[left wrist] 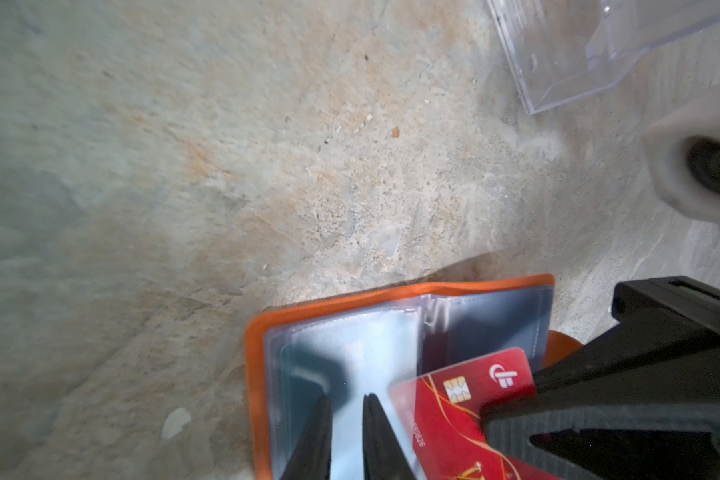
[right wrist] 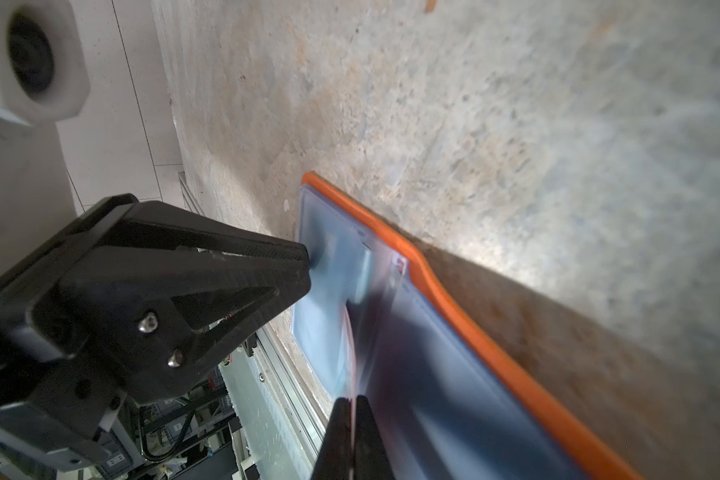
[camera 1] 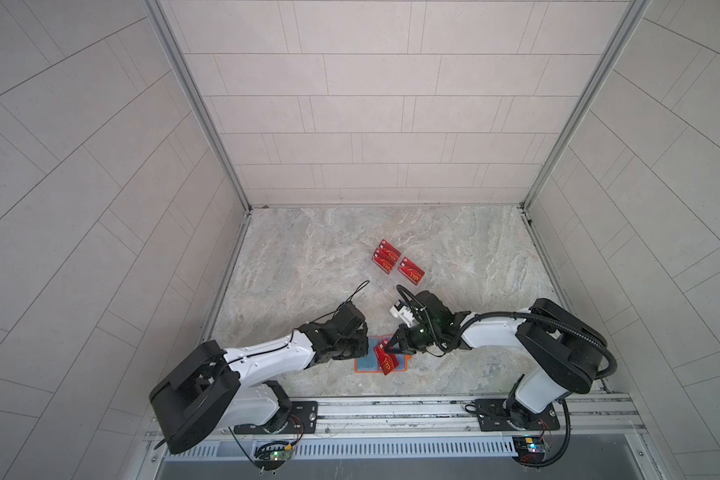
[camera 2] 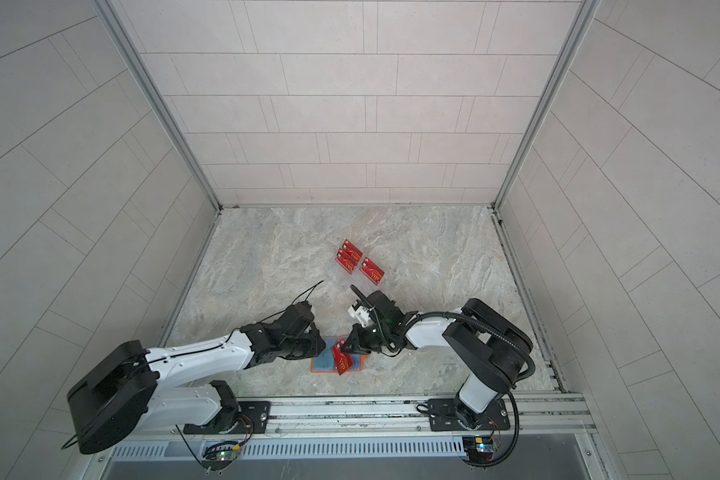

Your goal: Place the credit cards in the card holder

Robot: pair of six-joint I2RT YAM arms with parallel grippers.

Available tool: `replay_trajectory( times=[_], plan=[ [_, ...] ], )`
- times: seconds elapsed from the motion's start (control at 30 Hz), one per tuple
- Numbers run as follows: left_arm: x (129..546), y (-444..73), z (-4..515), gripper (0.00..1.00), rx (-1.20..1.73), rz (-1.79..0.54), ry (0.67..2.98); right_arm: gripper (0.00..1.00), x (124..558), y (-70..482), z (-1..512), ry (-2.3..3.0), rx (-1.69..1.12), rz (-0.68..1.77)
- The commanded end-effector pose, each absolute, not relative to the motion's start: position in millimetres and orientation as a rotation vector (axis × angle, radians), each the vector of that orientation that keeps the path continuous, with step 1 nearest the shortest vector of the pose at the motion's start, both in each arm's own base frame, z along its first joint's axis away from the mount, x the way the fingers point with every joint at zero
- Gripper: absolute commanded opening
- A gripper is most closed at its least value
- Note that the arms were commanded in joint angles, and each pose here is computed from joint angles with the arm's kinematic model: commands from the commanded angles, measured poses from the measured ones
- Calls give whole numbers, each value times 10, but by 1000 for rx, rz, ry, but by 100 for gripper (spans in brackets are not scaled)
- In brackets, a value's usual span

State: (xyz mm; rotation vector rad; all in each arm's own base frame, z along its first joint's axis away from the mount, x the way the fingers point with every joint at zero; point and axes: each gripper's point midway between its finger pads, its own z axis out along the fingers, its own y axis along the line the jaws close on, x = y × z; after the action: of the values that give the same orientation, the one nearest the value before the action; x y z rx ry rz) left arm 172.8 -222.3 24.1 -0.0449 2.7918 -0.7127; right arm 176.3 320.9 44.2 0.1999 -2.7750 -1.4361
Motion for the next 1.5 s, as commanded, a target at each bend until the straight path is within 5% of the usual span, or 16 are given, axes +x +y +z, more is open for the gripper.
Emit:
replay_trajectory(
  times=[0.0, 1.47],
  plan=[
    [1634, -2125, 151, 19, -49, -666, 2829, 0, 1825, 3215, 381, -2802, 146, -1421],
    [1615, -2117, 193, 18, -39, -667, 2833, 0, 1970, 3154, 87, -2971, -152, -1418]
  ],
)
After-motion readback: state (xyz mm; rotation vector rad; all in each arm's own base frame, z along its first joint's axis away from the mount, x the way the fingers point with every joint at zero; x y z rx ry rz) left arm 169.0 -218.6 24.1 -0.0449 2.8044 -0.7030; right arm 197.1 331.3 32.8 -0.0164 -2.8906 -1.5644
